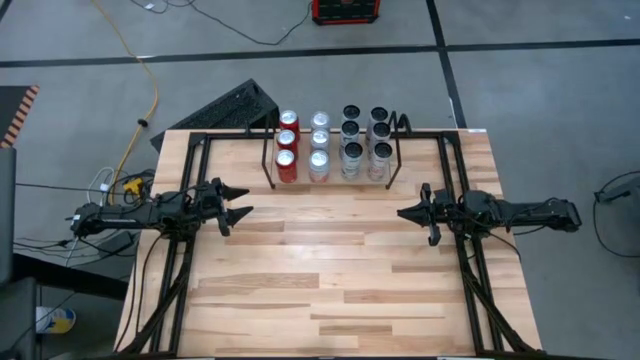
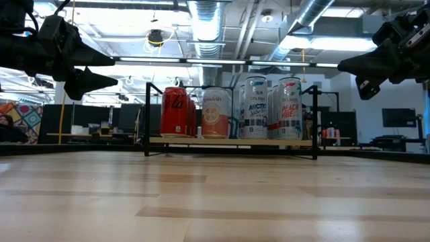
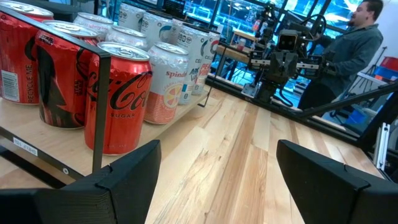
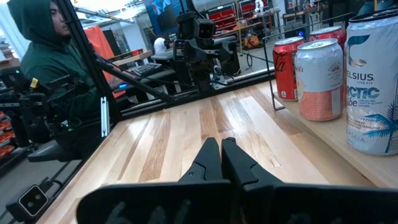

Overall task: Place canned beverage on shelf
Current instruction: Return to Home Position

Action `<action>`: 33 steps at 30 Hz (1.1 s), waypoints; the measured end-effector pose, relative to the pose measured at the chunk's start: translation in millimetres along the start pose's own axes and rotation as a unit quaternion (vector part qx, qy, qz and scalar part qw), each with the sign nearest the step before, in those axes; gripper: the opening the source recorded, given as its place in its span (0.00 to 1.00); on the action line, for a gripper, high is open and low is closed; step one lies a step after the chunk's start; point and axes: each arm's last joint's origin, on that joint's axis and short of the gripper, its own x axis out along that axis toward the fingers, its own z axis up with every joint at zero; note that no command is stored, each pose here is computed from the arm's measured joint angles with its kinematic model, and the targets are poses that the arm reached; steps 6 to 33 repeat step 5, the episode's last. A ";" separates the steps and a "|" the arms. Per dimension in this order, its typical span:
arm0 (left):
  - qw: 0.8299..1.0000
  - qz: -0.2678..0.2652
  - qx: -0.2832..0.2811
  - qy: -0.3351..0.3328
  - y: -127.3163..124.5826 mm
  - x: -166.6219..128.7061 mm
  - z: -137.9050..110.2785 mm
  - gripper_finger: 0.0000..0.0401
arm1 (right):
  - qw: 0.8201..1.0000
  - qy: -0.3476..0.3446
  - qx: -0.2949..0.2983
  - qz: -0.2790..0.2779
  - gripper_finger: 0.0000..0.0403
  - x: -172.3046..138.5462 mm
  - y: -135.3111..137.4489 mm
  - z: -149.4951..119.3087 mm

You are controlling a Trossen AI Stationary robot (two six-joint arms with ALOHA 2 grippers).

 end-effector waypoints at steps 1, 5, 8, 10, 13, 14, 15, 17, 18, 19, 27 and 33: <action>1.000 0.000 0.000 0.000 0.0 0.0 0.0 0.76 | 1.000 0.000 0.000 0.000 0.00 0.0 0.0 0.0; 1.000 0.000 0.000 0.000 0.0 0.0 0.0 0.76 | 1.000 0.000 0.000 0.000 0.00 0.0 0.0 0.0; 1.000 0.000 0.000 0.000 0.0 0.0 0.0 0.76 | 1.000 0.000 0.000 0.000 0.00 0.0 0.0 0.0; 1.000 0.000 0.000 0.000 0.0 0.0 0.0 0.76 | 1.000 0.000 0.000 0.000 0.00 0.0 0.0 0.0; 1.000 0.000 0.000 0.000 0.0 0.0 0.0 0.76 | 1.000 0.000 0.000 0.000 0.00 0.0 0.0 0.0; 1.000 0.000 0.000 0.000 0.0 0.0 0.0 0.76 | 1.000 0.000 0.000 0.000 0.00 0.0 0.0 0.0; 1.000 0.000 0.000 0.000 0.0 0.0 0.0 0.76 | 1.000 0.000 0.000 0.000 0.00 0.0 0.0 0.0; 1.000 0.000 0.000 0.000 0.0 0.0 0.0 0.76 | 1.000 0.000 0.000 0.000 0.00 0.0 0.0 0.0; 1.000 0.000 0.000 0.000 0.0 0.0 0.0 0.76 | 1.000 0.000 0.000 0.000 0.00 0.0 0.0 0.0; 1.000 0.000 0.000 0.000 0.0 0.0 0.0 0.76 | 1.000 0.000 0.000 0.000 0.00 0.0 0.0 0.0; 1.000 0.000 0.000 0.000 0.0 0.0 0.0 0.76 | 1.000 0.000 0.000 0.000 0.00 0.0 0.0 0.0; 1.000 0.000 0.000 0.000 0.0 0.0 0.0 0.76 | 1.000 0.000 0.000 0.000 0.00 0.0 0.0 0.0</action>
